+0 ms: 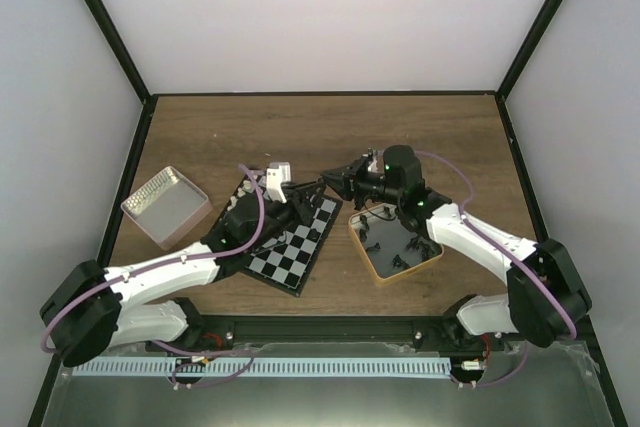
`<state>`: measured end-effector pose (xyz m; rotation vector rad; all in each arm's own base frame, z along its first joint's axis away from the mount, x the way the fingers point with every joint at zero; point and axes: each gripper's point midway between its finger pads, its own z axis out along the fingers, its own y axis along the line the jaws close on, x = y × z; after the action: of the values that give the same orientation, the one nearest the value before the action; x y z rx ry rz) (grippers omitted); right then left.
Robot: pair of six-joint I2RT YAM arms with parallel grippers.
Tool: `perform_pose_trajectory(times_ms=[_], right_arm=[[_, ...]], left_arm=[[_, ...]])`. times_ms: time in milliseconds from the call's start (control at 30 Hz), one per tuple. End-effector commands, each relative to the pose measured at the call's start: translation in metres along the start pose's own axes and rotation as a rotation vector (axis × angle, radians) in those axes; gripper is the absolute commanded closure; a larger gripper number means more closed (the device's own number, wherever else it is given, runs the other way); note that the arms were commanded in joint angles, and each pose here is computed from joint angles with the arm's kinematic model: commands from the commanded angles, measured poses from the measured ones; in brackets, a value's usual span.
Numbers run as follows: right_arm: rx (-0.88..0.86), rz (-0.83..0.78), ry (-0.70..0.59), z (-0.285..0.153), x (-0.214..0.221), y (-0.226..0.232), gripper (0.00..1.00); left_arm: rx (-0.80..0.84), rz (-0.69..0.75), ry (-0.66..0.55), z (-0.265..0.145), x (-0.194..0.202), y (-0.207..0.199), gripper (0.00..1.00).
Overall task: Set up the chess pieces on the board
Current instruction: Pick up the chess piece from the storage box, then place the chess piece on the chessboard.
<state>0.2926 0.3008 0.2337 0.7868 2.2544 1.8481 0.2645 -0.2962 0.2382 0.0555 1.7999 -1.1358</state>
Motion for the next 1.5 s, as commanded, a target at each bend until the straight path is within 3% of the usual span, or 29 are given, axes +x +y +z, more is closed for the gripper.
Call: perform_pose_trajectory(times_ms=[0,333,533,767,1033,1333,1467], right_arm=[[-0.044,-0.045,0.027,0.002,0.008,0.022,0.94],[-0.024,-0.064,0.009,0.002,0.007,0.018,0.94],[0.010,-0.152,-0.116,-0.005,-0.010,0.013,0.94],[0.085,-0.433,-0.324,-0.026,-0.037,0.023,0.94],[0.198,-0.594,-0.436,-0.051,-0.051,0.006,0.94],[0.228,-0.614,-0.462,-0.060,-0.054,-0.007,0.94],[0.230,-0.626,-0.487,-0.066,-0.056,-0.007,0.94]], left_arm=[[0.013,-0.003,-0.021,0.004,-0.008,-0.008,0.75],[0.017,0.041,-0.041,0.000,-0.016,-0.012,0.96],[-0.068,0.082,0.049,-0.015,-0.001,0.004,0.96],[-0.328,0.107,0.294,-0.063,0.022,0.040,0.96],[-0.638,-0.020,0.731,-0.130,0.093,0.084,0.96],[-0.736,0.005,0.982,-0.143,0.130,0.101,0.96],[-0.687,0.012,1.056,-0.135,0.143,0.097,0.96]])
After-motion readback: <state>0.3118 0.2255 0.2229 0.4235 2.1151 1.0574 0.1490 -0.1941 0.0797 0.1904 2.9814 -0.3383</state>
